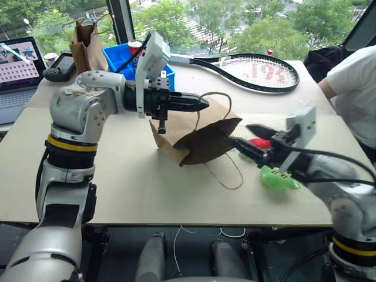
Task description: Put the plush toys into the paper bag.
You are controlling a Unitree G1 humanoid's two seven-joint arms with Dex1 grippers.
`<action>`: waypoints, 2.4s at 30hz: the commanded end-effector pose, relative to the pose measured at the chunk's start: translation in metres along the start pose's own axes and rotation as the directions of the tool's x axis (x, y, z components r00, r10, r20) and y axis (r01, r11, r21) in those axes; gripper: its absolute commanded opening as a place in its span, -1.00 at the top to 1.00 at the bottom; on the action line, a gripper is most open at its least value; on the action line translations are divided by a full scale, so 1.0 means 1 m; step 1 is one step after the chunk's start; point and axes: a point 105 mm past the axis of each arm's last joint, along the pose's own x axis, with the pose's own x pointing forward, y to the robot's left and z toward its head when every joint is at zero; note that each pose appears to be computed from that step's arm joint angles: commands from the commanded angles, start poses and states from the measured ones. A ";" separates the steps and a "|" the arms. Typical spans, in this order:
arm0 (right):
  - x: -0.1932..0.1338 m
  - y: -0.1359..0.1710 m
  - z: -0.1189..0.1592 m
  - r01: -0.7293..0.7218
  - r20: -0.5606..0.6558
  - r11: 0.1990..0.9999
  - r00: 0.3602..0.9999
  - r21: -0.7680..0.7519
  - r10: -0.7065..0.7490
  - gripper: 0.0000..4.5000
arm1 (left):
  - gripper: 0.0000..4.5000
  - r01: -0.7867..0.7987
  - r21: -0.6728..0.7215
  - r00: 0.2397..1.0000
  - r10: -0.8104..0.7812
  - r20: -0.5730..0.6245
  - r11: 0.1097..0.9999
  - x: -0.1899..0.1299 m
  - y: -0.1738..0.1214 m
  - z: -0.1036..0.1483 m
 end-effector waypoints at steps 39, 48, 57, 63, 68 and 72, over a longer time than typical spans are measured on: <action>0.059 0.081 -0.011 -0.407 -0.263 0.682 0.913 -0.608 0.311 1.00 | 1.00 -0.026 -0.020 0.994 0.028 0.102 0.999 0.016 -0.006 0.011; 0.105 0.082 -0.033 -0.383 -0.238 0.620 0.922 -0.685 0.306 1.00 | 1.00 0.030 -0.091 0.985 -0.014 0.173 0.995 0.035 -0.023 0.015; 0.115 0.082 -0.050 -0.326 -0.121 0.800 0.944 -0.503 0.308 -0.02 | 1.00 -0.022 -0.101 0.986 0.038 0.162 0.995 0.026 -0.021 0.012; 0.087 0.058 -0.033 -0.244 -0.030 0.912 0.968 -0.330 0.248 -0.95 | 1.00 -0.020 -0.107 0.987 0.037 0.155 0.994 0.027 -0.022 0.007; 0.052 0.037 -0.018 -0.233 -0.003 0.947 0.971 -0.220 0.238 -0.95 | 1.00 -0.003 -0.118 0.990 0.020 0.138 0.993 0.030 -0.024 0.000; 0.026 0.009 -0.018 -0.198 -0.018 0.970 0.980 -0.141 0.197 -0.95 | 1.00 0.003 -0.123 0.990 0.015 0.139 0.992 0.030 -0.025 0.000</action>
